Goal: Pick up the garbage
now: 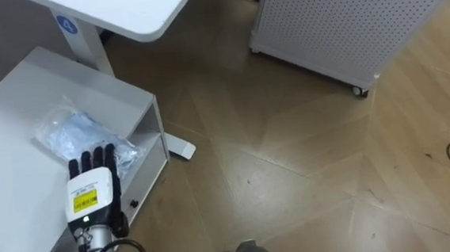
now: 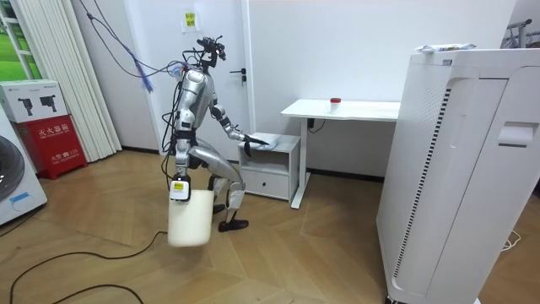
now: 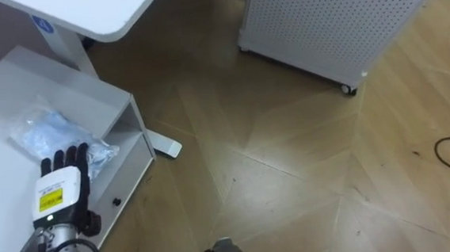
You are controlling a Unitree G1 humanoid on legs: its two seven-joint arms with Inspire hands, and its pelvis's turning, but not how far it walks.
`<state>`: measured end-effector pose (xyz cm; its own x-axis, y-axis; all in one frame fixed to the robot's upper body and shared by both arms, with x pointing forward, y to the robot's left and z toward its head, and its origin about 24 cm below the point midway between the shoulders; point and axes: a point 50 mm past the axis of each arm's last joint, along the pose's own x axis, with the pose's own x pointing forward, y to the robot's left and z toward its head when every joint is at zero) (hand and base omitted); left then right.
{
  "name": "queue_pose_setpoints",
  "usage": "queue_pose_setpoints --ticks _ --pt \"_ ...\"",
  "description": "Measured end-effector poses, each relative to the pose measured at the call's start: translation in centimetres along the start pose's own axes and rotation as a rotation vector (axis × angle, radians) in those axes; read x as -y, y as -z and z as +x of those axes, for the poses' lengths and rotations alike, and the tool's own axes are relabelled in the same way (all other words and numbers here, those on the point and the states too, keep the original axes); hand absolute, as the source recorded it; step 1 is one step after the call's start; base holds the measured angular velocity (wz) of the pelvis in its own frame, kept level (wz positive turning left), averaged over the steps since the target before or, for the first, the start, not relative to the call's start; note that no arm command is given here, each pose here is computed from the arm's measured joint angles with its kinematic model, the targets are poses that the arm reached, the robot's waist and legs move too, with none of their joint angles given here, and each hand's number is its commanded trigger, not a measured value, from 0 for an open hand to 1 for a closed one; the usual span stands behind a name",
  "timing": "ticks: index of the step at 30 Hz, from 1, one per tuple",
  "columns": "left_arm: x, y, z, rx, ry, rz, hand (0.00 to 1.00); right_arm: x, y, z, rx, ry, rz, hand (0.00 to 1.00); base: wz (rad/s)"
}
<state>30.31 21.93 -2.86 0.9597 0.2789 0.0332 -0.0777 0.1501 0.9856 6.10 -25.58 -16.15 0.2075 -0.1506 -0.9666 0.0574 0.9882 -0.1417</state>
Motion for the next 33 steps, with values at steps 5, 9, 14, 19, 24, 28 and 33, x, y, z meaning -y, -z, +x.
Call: queue_pose_setpoints --ticks 5,9,14,19,24,28,33 --pt "-0.6 -0.3 0.4 0.017 -0.055 0.002 1.0 0.0 0.0 0.0 0.002 -0.006 0.0 1.0 0.02" --pt "-1.7 -0.2 1.3 0.02 -0.1 0.009 1.0 -0.1 -0.3 0.0 0.012 -0.01 0.0 1.0 0.0" --pt "-1.5 -0.2 1.1 0.035 -0.077 0.03 1.0 -0.2 -0.1 0.0 0.007 -0.021 -0.001 1.0 0.0" --pt "-1.0 -0.2 1.0 0.034 -0.028 0.033 1.0 -0.2 -0.1 0.0 0.008 -0.033 -0.001 1.0 0.0" --pt "-0.9 0.5 0.9 0.016 -0.015 0.048 1.0 -0.4 -0.2 0.0 0.015 -0.047 -0.002 1.0 0.0" --pt "-1.0 0.7 0.9 0.015 -0.018 0.051 1.0 -0.6 -0.5 0.0 0.029 -0.049 -0.002 1.0 -0.1" --pt "-1.1 0.7 0.9 0.005 -0.03 -0.005 1.0 -0.9 -1.6 -0.1 0.087 -0.025 -0.03 1.0 -0.06"
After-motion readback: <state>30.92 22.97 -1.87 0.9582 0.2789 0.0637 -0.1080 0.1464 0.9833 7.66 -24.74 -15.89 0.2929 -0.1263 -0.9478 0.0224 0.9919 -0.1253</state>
